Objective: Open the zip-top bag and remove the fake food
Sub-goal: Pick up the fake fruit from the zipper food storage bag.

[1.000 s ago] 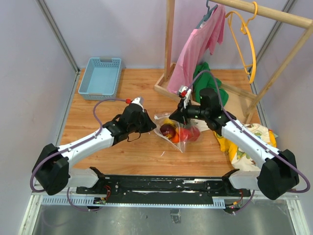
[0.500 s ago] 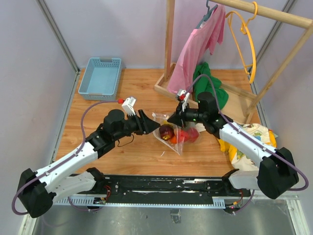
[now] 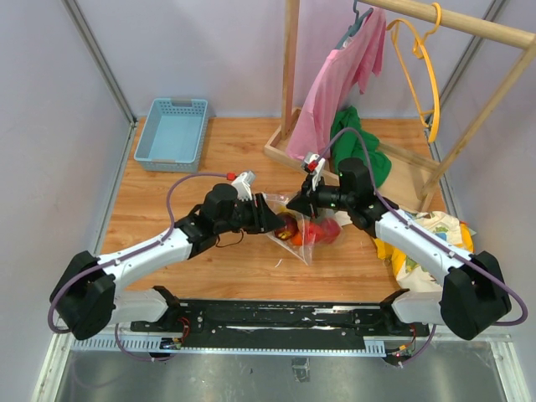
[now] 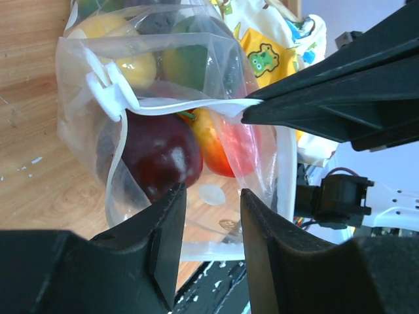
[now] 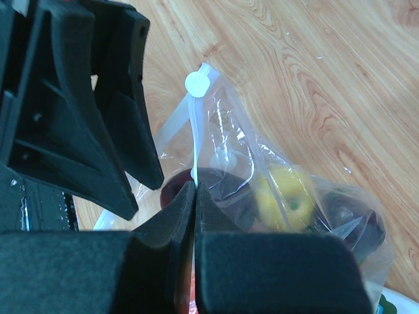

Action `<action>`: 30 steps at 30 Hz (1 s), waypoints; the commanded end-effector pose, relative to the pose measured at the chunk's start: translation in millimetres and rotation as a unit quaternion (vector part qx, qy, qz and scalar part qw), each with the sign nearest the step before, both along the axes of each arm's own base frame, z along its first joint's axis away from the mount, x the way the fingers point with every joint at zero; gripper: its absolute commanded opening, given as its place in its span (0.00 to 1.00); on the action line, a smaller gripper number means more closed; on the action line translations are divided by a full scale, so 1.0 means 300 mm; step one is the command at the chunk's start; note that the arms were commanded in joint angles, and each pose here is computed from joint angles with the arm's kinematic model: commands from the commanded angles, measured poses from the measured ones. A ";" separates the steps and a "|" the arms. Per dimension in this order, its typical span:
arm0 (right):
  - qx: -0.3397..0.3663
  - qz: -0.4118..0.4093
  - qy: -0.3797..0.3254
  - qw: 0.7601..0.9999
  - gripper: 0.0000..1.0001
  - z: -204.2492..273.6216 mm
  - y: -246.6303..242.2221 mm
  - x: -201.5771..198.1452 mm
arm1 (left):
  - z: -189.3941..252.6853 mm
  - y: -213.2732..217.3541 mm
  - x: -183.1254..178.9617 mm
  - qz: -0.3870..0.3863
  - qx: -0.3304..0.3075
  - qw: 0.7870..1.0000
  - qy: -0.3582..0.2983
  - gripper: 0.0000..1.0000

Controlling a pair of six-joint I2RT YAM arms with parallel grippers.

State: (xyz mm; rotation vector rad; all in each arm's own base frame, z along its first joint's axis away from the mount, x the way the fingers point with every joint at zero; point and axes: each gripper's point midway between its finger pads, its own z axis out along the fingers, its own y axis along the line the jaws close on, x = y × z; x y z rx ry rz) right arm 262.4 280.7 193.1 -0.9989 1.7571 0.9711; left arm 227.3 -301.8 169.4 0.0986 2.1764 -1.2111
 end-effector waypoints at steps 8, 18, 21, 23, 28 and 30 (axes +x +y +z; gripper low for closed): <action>0.009 0.001 -0.009 1.000 0.01 0.016 0.017 -0.002 | -0.088 -0.013 0.072 0.029 0.072 0.997 -0.010 0.53; 0.014 0.005 -0.006 1.000 0.01 0.019 0.024 0.000 | -0.162 0.025 0.097 0.054 0.104 0.993 -0.018 0.67; 0.014 0.006 -0.004 1.000 0.01 0.016 0.029 -0.004 | -0.187 0.024 0.098 0.051 0.114 0.992 -0.014 0.69; 0.015 0.007 -0.004 1.000 0.01 0.016 0.032 -0.006 | -0.210 0.023 0.094 0.045 0.123 0.991 -0.008 0.71; 0.014 0.008 -0.004 1.000 0.01 0.012 0.037 -0.004 | -0.249 0.028 0.092 0.044 0.135 0.990 -0.003 0.76; 0.012 0.006 -0.002 1.000 0.01 0.004 0.038 -0.002 | -0.257 0.027 0.093 0.042 0.137 0.990 -0.005 0.77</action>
